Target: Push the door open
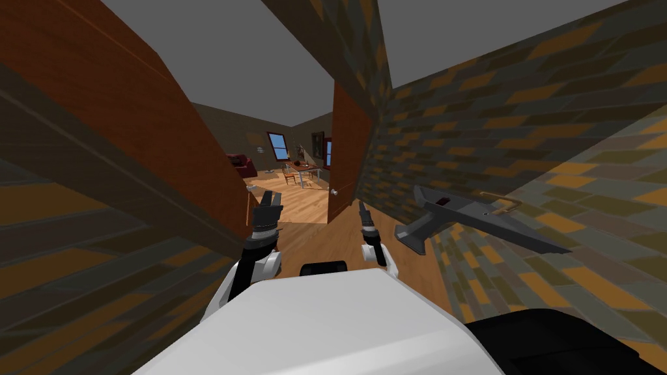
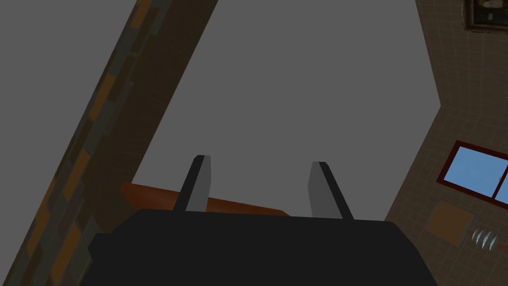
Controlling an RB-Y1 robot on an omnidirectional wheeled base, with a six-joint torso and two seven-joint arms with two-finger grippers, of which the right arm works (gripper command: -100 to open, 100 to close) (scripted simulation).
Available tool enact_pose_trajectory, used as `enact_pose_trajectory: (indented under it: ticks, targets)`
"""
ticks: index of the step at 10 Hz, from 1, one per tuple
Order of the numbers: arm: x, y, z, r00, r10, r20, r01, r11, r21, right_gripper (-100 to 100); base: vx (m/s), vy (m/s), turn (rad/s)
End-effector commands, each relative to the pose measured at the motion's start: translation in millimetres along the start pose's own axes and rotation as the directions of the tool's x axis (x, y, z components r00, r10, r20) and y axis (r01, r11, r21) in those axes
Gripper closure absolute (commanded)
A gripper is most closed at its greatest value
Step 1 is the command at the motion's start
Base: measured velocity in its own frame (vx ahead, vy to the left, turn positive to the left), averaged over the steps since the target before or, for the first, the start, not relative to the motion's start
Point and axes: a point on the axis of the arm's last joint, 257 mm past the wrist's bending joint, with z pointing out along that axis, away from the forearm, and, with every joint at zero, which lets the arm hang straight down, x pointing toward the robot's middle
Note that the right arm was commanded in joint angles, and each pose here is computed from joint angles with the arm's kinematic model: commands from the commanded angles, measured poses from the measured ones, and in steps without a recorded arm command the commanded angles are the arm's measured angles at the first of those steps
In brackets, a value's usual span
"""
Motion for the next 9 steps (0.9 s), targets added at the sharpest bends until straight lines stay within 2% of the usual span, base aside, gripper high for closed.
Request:
enact_pose_trajectory:
  ticks: [1,2,6,7,9]
  targets:
    - [14.3,-7.1,-1.3,0.999,-0.034,-0.025,0.034,0.999,0.003,-100,0.093,-0.067,0.054]
    - [16.1,-9.9,-2.8,0.999,-0.034,-0.029,0.034,0.999,0.009,-100,0.055,-0.04,0.016]
    - [52.1,-30.6,-9.6,0.988,-0.112,-0.102,0.115,0.993,0.02,-100,0.071,-0.056,0.05]
    - [52.1,-30.6,-9.6,0.988,-0.112,-0.102,0.115,0.993,0.02,-100,0.057,-0.034,0.013]
    - [70.0,-39.5,-13.4,0.979,-0.151,-0.14,0.155,0.988,0.018,-100,0.07,-0.033,0.041]
